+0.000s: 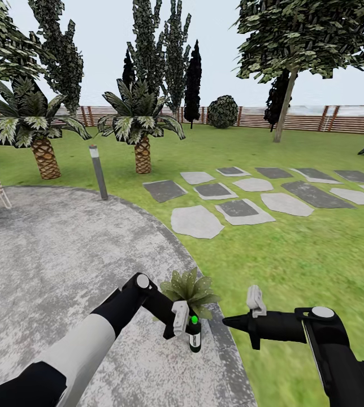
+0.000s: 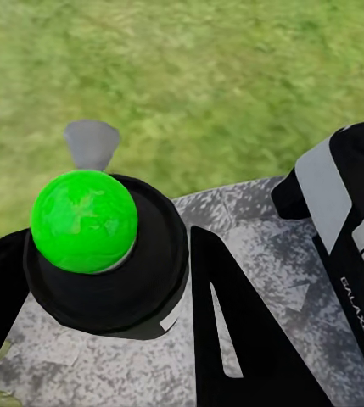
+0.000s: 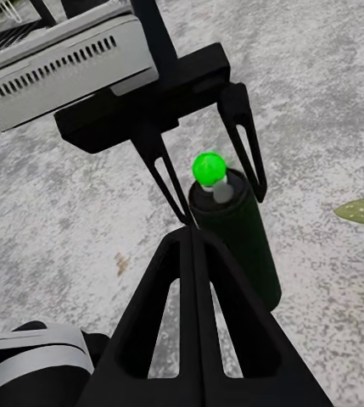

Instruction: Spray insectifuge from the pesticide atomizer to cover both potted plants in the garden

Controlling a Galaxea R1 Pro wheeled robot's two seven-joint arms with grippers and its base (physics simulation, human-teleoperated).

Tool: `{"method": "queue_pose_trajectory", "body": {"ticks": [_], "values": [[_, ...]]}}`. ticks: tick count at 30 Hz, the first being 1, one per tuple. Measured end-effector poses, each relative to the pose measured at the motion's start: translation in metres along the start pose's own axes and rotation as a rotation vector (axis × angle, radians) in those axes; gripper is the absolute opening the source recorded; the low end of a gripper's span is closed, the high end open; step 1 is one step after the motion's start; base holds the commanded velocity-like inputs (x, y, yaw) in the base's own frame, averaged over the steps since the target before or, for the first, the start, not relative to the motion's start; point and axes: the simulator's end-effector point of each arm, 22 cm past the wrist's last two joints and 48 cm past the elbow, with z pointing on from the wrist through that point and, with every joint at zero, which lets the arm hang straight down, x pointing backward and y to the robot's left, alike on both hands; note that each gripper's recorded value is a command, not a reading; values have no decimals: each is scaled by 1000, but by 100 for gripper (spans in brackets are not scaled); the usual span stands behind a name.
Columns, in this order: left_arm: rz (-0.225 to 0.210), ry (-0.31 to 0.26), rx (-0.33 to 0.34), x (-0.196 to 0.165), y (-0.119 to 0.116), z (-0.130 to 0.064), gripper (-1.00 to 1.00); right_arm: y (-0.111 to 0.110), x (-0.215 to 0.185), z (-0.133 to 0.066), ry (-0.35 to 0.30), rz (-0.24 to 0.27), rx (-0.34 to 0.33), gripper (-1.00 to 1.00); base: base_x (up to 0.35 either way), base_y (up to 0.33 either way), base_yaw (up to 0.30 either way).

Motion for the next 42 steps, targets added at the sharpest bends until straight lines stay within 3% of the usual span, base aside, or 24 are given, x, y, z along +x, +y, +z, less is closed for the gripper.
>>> {"method": "queue_pose_trajectory", "body": {"ticks": [14,21,42], "values": [[-5,1,6,1,-2,3,-100,0,-1,0,0,-3,2,-100,0,0,0],[-19,-16,31,1,-15,17,-100,0,-1,0,0,-4,3,-100,0,0,0],[5,-44,50,-20,-19,31,-100,-1,0,-1,2,-4,5,-100,0,0,0]]}}
